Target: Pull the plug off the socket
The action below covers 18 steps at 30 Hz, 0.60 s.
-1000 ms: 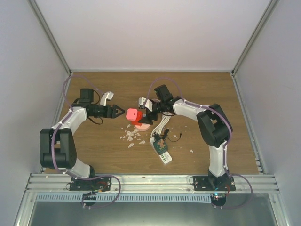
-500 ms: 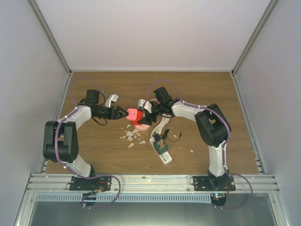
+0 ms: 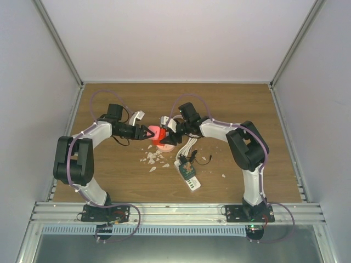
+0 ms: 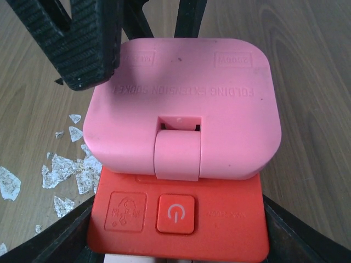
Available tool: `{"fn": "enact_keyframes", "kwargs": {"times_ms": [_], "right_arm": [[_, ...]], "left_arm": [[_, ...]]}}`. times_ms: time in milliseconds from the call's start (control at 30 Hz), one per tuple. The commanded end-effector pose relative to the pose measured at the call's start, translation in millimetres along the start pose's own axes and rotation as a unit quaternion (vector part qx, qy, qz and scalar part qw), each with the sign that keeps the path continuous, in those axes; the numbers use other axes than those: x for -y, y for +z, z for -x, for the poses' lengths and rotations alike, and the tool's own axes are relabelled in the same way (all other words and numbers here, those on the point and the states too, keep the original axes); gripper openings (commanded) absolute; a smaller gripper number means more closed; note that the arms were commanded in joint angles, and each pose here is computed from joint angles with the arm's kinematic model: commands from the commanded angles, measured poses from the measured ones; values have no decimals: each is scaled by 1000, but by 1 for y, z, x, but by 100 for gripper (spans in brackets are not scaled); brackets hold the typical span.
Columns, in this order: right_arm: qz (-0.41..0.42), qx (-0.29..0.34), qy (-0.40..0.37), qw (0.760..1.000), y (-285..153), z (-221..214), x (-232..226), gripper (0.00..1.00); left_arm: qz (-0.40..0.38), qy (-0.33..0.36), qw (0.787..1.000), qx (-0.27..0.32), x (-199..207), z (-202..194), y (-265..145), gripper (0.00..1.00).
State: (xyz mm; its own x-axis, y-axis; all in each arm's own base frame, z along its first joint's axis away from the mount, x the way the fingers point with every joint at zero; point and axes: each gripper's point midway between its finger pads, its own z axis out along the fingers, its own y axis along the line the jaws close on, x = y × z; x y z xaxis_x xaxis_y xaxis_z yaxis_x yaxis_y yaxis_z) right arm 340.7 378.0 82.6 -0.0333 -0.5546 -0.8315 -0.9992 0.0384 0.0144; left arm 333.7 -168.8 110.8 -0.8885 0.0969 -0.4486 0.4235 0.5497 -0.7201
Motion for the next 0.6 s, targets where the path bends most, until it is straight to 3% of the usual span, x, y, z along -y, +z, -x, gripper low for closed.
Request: {"fn": "enact_keyframes", "kwargs": {"times_ms": [0,300,567], "right_arm": [[-9,-6,-3,1000,12,-7,-1,57],[-36,-7,9,999,15,-8,3,49],[-52,0,25,998,15,-7,9,42]], "left_arm": [[-17,40,999,10,21,14,-4,56],[18,68,997,14,27,25,-8,48],[105,96,990,5,22,31,-3,46]]}}
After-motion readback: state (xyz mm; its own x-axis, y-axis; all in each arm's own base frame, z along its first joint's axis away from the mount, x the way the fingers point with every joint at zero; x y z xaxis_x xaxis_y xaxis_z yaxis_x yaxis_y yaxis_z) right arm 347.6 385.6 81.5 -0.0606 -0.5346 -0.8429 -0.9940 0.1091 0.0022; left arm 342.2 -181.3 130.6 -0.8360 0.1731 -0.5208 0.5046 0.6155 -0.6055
